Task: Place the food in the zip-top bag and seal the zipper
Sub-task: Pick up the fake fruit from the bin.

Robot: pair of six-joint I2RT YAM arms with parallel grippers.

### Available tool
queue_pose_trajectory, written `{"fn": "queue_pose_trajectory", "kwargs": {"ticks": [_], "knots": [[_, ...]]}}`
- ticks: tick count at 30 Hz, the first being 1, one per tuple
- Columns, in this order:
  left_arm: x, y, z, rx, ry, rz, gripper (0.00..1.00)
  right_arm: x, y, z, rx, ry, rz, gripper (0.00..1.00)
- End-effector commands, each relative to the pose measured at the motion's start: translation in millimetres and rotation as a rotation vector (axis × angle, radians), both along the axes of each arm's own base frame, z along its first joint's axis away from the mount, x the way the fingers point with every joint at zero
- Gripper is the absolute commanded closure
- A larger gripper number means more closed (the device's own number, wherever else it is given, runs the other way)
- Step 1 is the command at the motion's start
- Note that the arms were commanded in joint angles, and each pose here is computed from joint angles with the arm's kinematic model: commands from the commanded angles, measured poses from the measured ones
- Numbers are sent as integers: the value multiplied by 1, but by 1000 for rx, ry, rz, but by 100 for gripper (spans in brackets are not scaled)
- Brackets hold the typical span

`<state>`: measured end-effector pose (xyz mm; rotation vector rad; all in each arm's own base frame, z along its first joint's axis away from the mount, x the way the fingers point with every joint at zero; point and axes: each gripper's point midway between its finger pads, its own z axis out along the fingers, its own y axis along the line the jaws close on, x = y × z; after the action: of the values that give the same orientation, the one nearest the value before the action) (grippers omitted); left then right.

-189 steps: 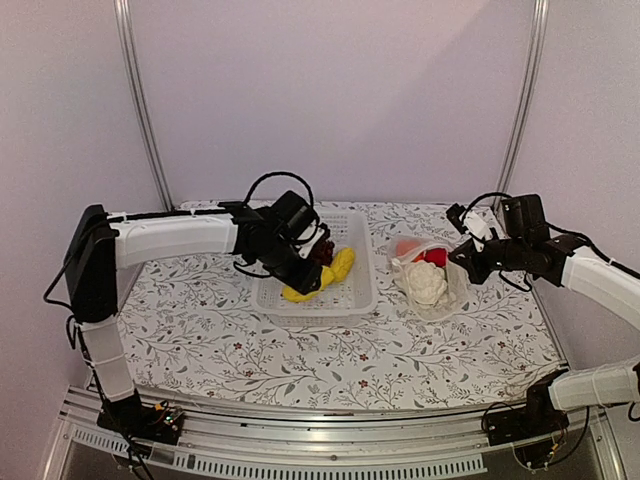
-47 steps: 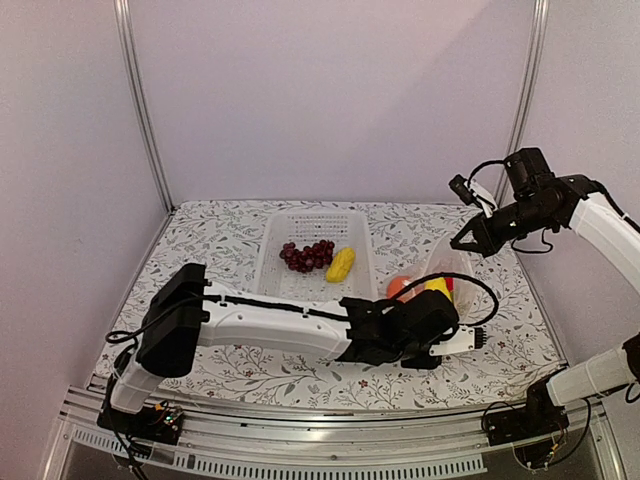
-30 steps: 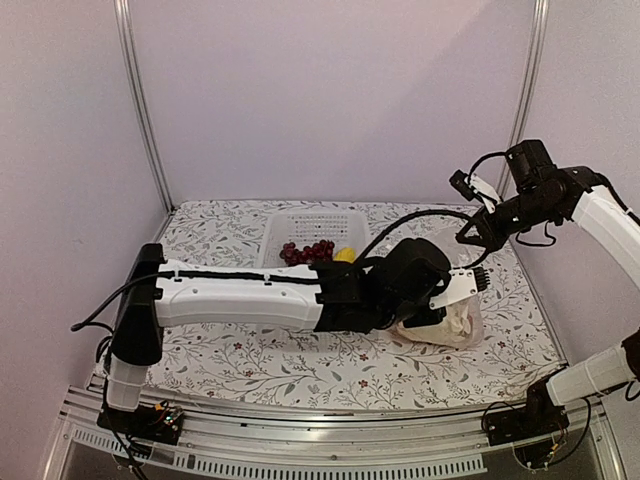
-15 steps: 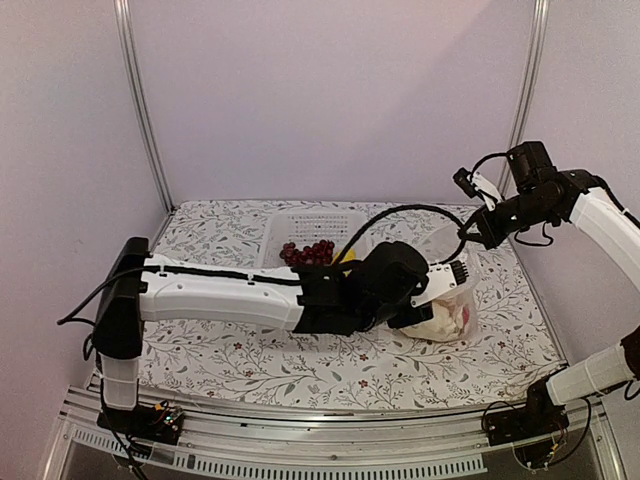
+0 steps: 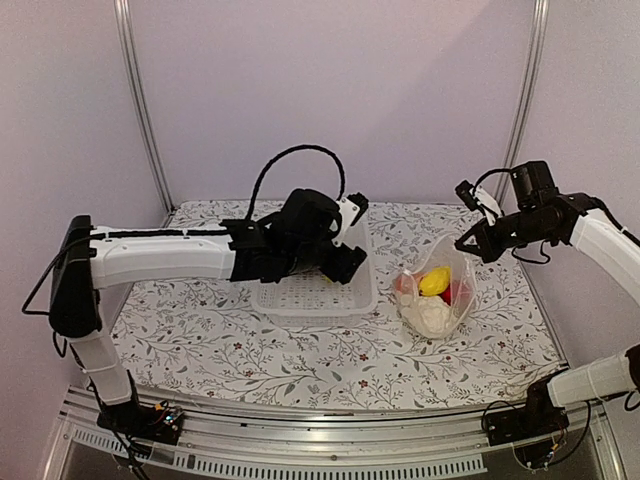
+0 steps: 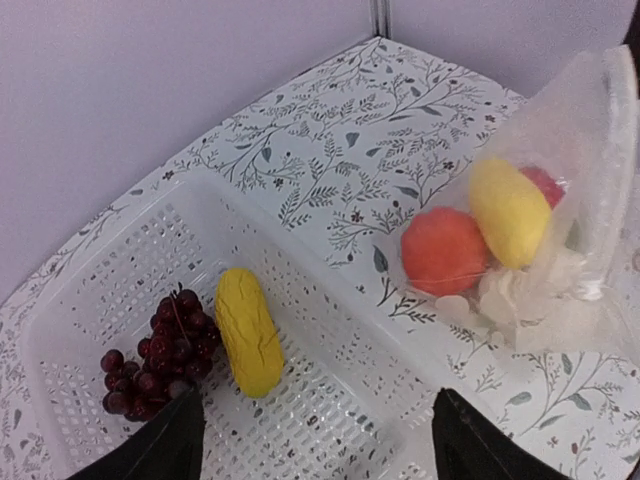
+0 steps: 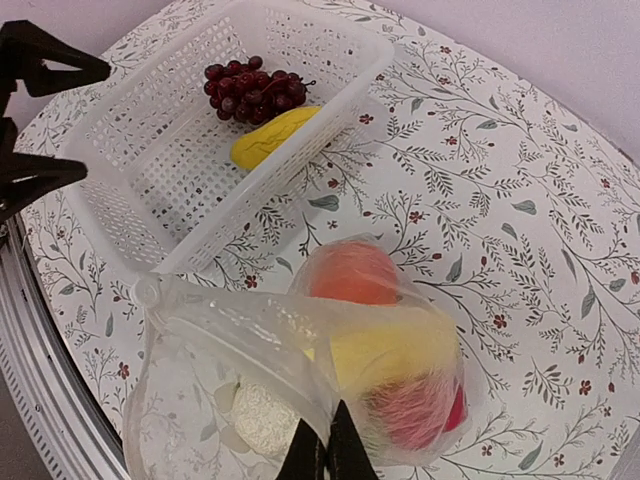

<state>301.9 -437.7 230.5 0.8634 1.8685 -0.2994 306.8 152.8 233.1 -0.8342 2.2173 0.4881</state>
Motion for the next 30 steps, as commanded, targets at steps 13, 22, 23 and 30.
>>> {"fn": "queue_pose_trajectory", "kwargs": {"ticks": [13,22,23,30], "knots": [[83,35,-134,21,474,137,30,-23,13,0,109,-71,96,100],[117,35,-167,90,482,230,31,-21,11,30,97,-79,85,100],[120,36,-169,91,483,238,31,-21,11,32,96,-79,86,100],[123,35,-187,78,523,227,39,-25,11,36,100,-72,87,100]]}}
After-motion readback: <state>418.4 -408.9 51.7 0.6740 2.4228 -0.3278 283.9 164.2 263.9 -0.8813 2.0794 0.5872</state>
